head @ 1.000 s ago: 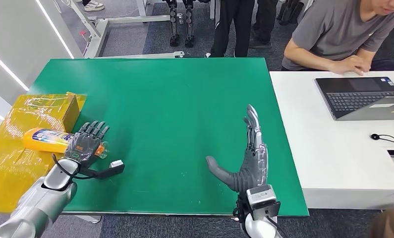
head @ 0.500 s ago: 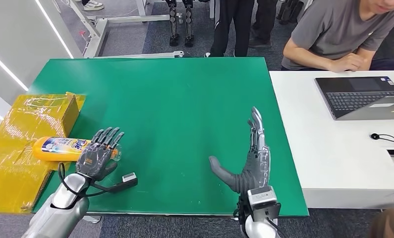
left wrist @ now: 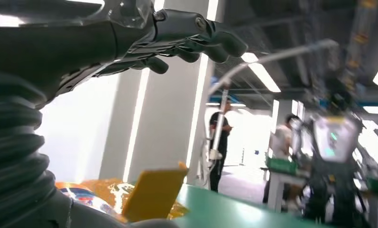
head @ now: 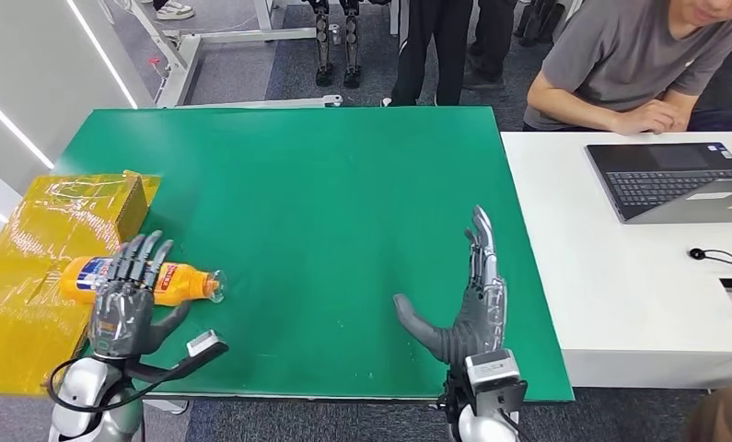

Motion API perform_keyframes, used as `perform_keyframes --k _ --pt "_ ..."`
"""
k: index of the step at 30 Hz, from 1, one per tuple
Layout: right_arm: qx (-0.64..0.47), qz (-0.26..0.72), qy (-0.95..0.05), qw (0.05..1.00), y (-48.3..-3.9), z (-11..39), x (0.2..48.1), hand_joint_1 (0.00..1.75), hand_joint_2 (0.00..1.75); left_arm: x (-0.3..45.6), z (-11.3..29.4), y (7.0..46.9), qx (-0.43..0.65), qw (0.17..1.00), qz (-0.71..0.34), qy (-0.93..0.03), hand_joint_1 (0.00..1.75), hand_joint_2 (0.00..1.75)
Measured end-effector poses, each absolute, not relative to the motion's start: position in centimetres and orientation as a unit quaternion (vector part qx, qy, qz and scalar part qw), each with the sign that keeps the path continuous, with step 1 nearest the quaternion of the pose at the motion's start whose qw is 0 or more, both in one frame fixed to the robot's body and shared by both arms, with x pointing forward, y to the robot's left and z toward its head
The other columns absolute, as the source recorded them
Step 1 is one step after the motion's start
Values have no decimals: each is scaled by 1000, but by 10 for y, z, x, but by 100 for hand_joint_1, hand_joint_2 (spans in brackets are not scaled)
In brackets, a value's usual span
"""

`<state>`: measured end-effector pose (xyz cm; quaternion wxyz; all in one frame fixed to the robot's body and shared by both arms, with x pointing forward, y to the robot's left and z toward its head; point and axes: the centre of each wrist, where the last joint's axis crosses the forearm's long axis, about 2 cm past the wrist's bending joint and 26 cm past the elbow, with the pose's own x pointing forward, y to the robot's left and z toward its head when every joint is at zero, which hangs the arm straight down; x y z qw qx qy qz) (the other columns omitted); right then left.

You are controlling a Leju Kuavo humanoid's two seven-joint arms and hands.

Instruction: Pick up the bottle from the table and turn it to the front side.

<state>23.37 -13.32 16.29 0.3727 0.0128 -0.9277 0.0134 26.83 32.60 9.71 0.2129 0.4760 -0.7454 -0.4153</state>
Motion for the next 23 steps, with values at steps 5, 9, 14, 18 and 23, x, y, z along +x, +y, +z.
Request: perform_keyframes --k 5,9,14,18,23 --pt "22 21 -926 375 -131 163 232 0 175 276 119 320 470 247 -269 -804 0 175" --pt "28 25 -926 375 -128 163 231 0 175 289 135 305 428 271 -149 -849 0 175" --pt "33 29 -925 376 -127 161 231 0 175 304 152 273 340 294 -35 -893 0 175" --pt "33 35 -926 375 -126 161 231 0 175 309 165 240 255 315 47 -913 0 175" --pt "22 37 -928 370 -125 161 231 0 175 302 184 191 114 337 111 -928 0 175"
